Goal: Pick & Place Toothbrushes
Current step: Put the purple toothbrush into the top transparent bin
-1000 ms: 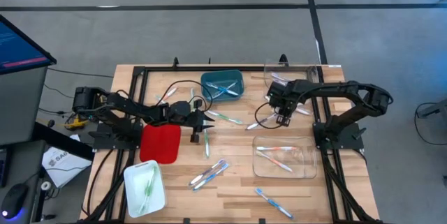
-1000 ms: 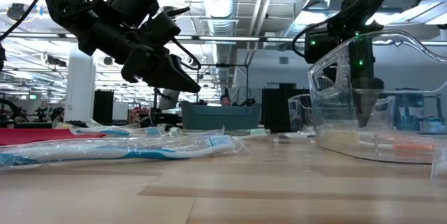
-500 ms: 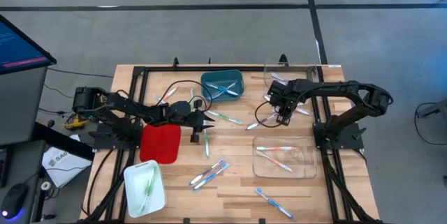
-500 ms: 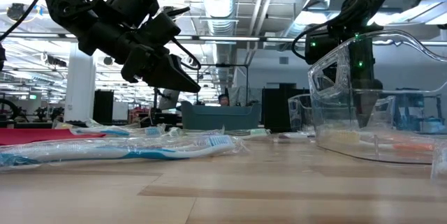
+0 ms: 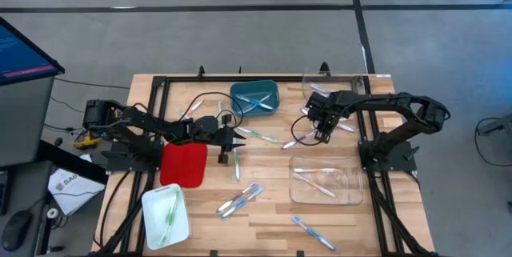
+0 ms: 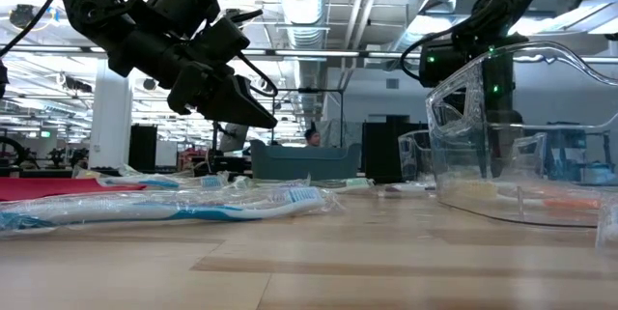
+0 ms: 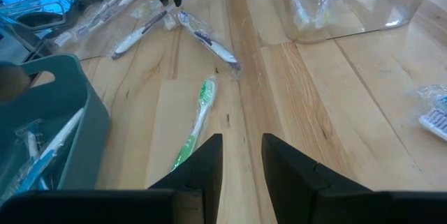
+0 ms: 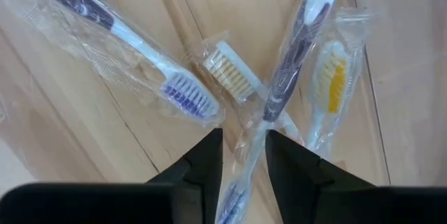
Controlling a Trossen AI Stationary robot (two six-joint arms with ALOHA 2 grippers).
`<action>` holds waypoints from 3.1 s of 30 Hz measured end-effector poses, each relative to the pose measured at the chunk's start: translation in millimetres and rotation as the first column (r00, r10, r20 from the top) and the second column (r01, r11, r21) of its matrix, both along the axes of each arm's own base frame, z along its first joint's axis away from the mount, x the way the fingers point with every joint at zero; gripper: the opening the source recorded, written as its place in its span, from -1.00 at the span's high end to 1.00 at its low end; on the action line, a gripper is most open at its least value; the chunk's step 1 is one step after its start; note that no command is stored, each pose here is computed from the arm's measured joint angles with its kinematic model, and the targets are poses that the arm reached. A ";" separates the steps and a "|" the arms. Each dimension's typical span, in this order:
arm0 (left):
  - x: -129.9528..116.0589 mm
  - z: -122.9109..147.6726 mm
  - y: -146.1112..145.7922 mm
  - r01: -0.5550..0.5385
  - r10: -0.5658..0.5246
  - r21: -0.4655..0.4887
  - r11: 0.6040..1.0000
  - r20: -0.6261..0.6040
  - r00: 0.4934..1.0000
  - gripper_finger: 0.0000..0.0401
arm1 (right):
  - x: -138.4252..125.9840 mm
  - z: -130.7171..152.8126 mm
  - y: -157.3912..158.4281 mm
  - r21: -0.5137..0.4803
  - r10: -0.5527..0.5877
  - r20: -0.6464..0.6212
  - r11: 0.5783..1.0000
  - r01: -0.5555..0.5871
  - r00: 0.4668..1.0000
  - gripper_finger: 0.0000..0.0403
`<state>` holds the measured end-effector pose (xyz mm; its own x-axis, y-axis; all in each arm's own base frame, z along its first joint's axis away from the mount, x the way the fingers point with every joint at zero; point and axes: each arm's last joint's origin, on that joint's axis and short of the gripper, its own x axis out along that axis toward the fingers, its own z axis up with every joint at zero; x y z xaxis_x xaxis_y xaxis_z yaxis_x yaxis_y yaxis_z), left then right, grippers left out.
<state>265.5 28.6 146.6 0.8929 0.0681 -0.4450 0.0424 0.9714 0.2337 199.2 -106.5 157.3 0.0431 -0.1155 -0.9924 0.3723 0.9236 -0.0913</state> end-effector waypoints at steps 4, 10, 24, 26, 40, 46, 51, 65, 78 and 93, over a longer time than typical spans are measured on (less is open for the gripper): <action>0.0 -0.1 0.0 0.000 0.000 0.000 1.000 -0.001 1.000 0.53 | 0.0 0.0 0.0 0.000 0.005 -0.001 1.000 -0.005 1.000 0.49; -0.6 -0.7 -0.1 -0.001 0.001 -0.003 1.000 -0.002 1.000 0.53 | -1.3 -0.4 5.9 0.021 -0.040 -0.028 0.999 0.041 0.999 0.49; -1.4 -1.8 -0.2 -0.003 0.003 -0.007 1.000 -0.005 1.000 0.53 | -2.2 -2.1 -5.2 -0.020 -0.074 0.015 0.997 0.074 0.997 0.48; -1.4 -1.8 -0.2 -0.003 0.003 -0.007 1.000 -0.005 1.000 0.53 | -4.5 -5.4 -3.4 -0.012 -0.072 0.004 0.997 0.072 0.997 0.45; -1.1 -1.2 -0.1 -0.003 0.003 -0.007 1.000 0.000 1.000 0.53 | -11.1 -20.3 4.4 -0.004 -0.100 0.000 0.995 0.100 0.995 0.09; -1.1 -1.2 -0.1 -0.003 0.003 -0.007 1.000 0.000 1.000 0.53 | -13.0 -20.4 5.4 0.005 -0.103 -0.020 0.995 0.103 0.995 0.37; -1.0 -1.0 -0.1 -0.003 0.003 -0.007 1.000 0.001 1.000 0.53 | -13.1 -20.5 5.5 0.005 -0.108 -0.020 0.994 0.108 0.994 0.79; -0.6 -0.4 -0.1 -0.003 0.003 -0.006 1.000 0.007 1.000 0.53 | -8.5 -3.6 3.0 0.021 -0.136 -0.060 0.990 0.138 0.989 0.94; -0.9 -0.9 -0.1 -0.003 0.003 -0.006 1.000 0.002 1.000 0.53 | -2.3 11.5 2.1 0.084 -0.161 -0.048 0.983 0.165 0.986 0.93; -0.8 -0.9 -0.1 -0.003 0.003 -0.006 1.000 0.002 1.000 0.53 | 6.5 12.1 2.7 0.232 -0.271 0.067 0.940 0.249 0.960 0.98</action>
<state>264.7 28.5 145.7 0.8937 0.0678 -0.4436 0.0391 0.9730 0.2275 205.7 -103.8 169.5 0.1375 0.0847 -0.9869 0.5992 0.7862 0.1509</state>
